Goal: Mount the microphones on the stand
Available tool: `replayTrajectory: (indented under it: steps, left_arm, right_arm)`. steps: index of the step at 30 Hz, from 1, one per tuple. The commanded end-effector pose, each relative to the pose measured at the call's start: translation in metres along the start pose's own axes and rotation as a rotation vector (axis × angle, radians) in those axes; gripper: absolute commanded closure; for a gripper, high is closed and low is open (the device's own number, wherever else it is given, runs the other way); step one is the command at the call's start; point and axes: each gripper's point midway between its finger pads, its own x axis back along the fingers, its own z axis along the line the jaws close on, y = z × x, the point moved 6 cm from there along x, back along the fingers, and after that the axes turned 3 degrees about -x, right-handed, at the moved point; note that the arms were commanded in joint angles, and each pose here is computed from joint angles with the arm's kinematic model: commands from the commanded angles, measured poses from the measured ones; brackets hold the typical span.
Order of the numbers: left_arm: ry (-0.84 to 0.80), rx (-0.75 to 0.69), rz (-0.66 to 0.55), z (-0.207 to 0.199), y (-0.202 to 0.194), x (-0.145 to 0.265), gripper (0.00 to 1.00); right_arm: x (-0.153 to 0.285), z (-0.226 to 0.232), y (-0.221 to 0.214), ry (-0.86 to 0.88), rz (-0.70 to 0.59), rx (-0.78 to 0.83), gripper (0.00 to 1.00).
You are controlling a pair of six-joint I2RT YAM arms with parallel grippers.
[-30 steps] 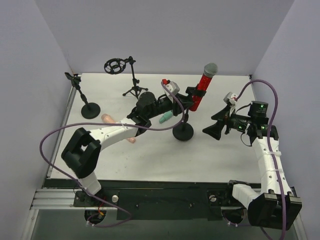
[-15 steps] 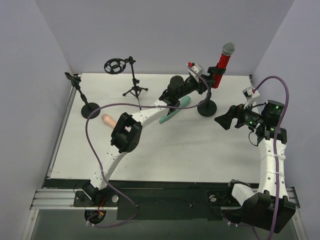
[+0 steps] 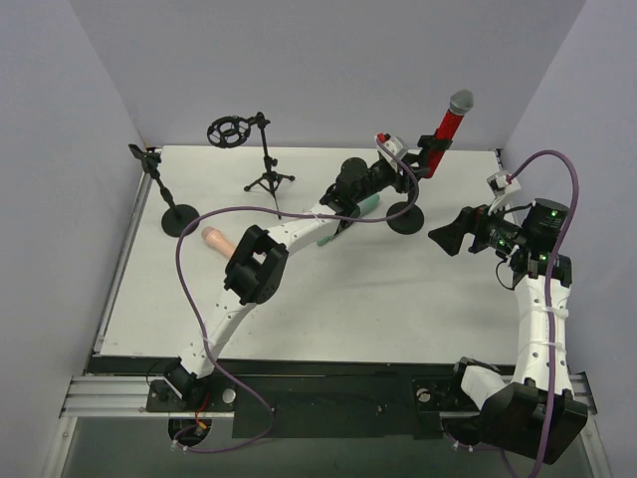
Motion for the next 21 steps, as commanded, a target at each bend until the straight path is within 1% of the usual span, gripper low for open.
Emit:
replayTrajectory:
  steps: [1,2,3,4,5,6,7,8,9,10,11,12,13,14,16,17,18,19,20,21]
  left_arm:
    - [-0.045,-0.066,-0.106,-0.015,0.061,0.000,0.40]
    - [-0.039,-0.063,-0.092,-0.016,0.058,0.003,0.36]
    - [-0.036,-0.068,-0.104,-0.017,0.066,0.004,0.32]
    - [-0.026,-0.062,-0.089,-0.017,0.061,0.008,0.31]
    - [-0.026,-0.067,-0.104,-0.019,0.073,0.010,0.30]
    - [-0.018,-0.061,-0.084,-0.018,0.068,0.013,0.30]
    - [-0.018,-0.064,-0.087,-0.020,0.078,0.015,0.29]
    - [-0.007,-0.062,-0.060,-0.019,0.070,0.021,0.29]
    - [-0.008,-0.066,-0.071,-0.022,0.079,0.025,0.28]
    - [0.008,-0.064,-0.045,-0.021,0.071,0.032,0.27]
    - [0.015,-0.071,-0.062,-0.022,0.085,0.037,0.27]
    - [0.027,-0.062,-0.027,-0.022,0.074,0.047,0.26]
    - [0.036,-0.068,-0.043,-0.024,0.090,0.053,0.25]
    - [0.052,-0.056,-0.003,-0.025,0.079,0.064,0.25]
    - [0.053,-0.033,0.044,-0.030,0.084,0.085,0.23]
    - [0.051,-0.020,0.055,-0.034,0.097,0.097,0.23]
    - [0.038,0.032,0.114,-0.039,0.094,0.105,0.23]
    - [0.031,0.053,0.128,-0.045,0.113,0.114,0.23]
    - [0.007,0.122,0.211,-0.052,0.109,0.125,0.23]
    - [-0.006,0.170,0.219,-0.062,0.130,0.136,0.23]
  right_arm:
    - [0.000,0.002,0.007,0.035,-0.027,-0.003,0.02]
    - [0.000,0.001,0.007,0.035,-0.030,0.000,0.02]
    - [0.000,0.002,0.007,0.035,-0.031,-0.001,0.02]
    - [0.000,0.001,0.007,0.032,-0.031,-0.003,0.02]
    - [0.000,0.000,0.006,0.031,-0.030,-0.006,0.02]
    - [0.000,0.001,0.007,0.031,-0.032,-0.004,0.02]
    - [0.000,0.000,0.006,0.030,-0.031,-0.007,0.02]
    - [0.000,0.000,0.006,0.031,-0.031,-0.007,0.02]
    - [0.000,-0.001,0.007,0.029,-0.033,-0.007,0.02]
    - [0.000,-0.002,0.006,0.026,-0.031,-0.011,0.02]
    - [0.001,-0.003,0.006,0.020,-0.033,-0.012,0.02]
    - [0.002,-0.003,0.006,0.021,-0.035,-0.013,0.02]
    - [0.002,-0.003,0.006,0.021,-0.038,-0.011,0.02]
    - [0.002,-0.003,0.006,0.026,-0.037,-0.012,0.02]
    - [0.002,0.000,0.005,0.052,-0.033,-0.022,0.02]
    - [0.003,0.002,0.006,0.062,-0.030,-0.029,0.02]
    - [0.003,0.006,0.006,0.083,-0.026,-0.052,0.02]
    - [0.003,0.010,0.009,0.089,-0.027,-0.075,0.03]
    - [0.002,0.015,0.010,0.094,-0.021,-0.110,0.04]
    - [0.002,0.021,0.010,0.105,-0.008,-0.126,0.04]
